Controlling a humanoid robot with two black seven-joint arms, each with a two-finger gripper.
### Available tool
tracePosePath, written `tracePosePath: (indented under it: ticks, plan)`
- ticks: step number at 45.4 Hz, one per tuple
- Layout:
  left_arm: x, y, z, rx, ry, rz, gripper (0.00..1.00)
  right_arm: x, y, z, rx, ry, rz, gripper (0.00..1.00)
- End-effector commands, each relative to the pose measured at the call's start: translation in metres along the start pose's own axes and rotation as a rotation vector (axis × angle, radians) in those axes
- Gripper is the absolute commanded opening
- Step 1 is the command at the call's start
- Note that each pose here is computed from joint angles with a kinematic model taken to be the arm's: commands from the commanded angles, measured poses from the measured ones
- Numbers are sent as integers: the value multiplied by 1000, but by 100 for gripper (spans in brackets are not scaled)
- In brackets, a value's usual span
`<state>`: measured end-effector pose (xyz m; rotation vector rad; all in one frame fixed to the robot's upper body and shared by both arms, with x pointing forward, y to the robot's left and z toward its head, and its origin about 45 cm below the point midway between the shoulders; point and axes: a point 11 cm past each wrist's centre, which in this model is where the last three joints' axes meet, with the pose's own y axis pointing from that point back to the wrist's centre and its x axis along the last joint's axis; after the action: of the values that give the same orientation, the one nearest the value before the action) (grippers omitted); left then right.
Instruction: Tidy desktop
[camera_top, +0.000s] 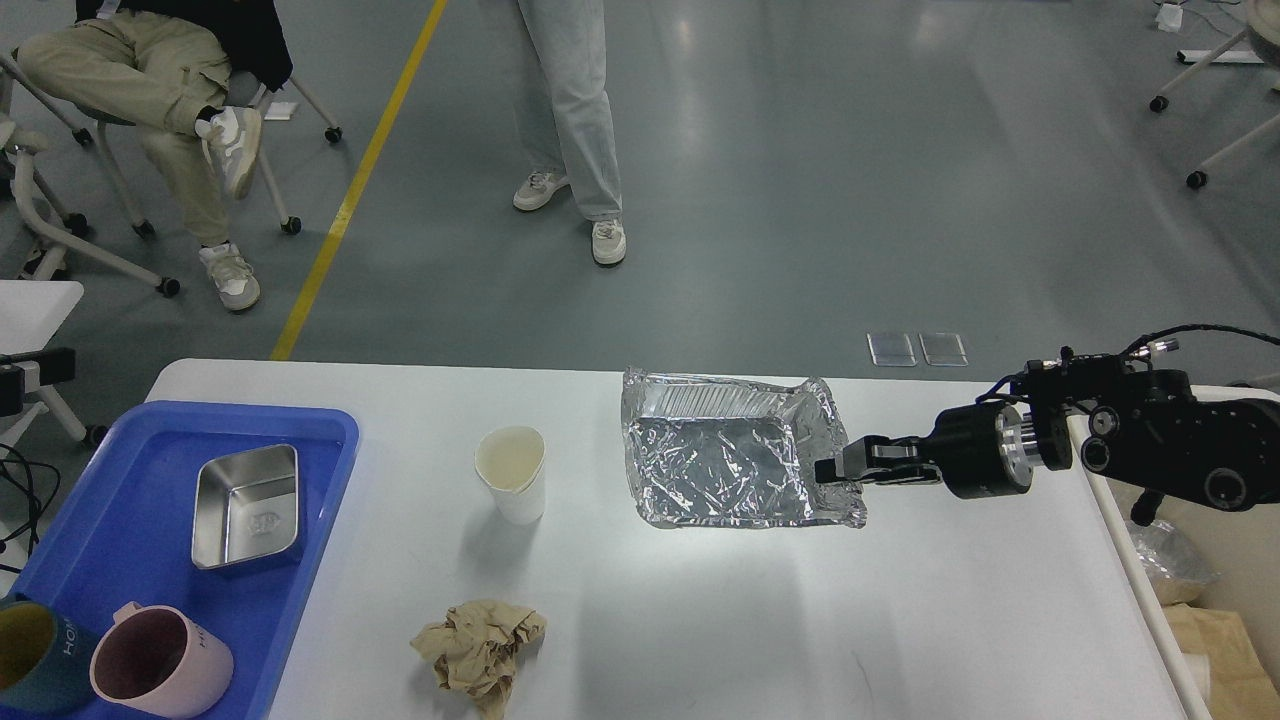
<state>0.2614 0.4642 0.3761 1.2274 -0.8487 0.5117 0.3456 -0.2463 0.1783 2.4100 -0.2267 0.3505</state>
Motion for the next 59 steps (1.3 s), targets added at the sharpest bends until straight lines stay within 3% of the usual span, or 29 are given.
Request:
tracePosePath:
  ticks: [1,16,37,45,51,59]
  plan:
    - [0,2,-5,4,14,-9,98,0,-1,0,0,0,-3,0]
    - [-5,0,-15,10,49,-1,98,-2,-5,-2,4,4,-11,0]
    - [-51,-30,-39,-2,272,57,98,-3,-9,-2,1,13,-11,0]
    - [-68,-41,-66,42,382,84,98,-4,-10,-1,-1,14,-14,0]
    - [-60,-64,-71,25,383,103,98,-4,-11,-2,0,15,-12,0]
    - [-49,-103,-48,-46,297,58,98,-4,-13,-3,2,20,-14,0]
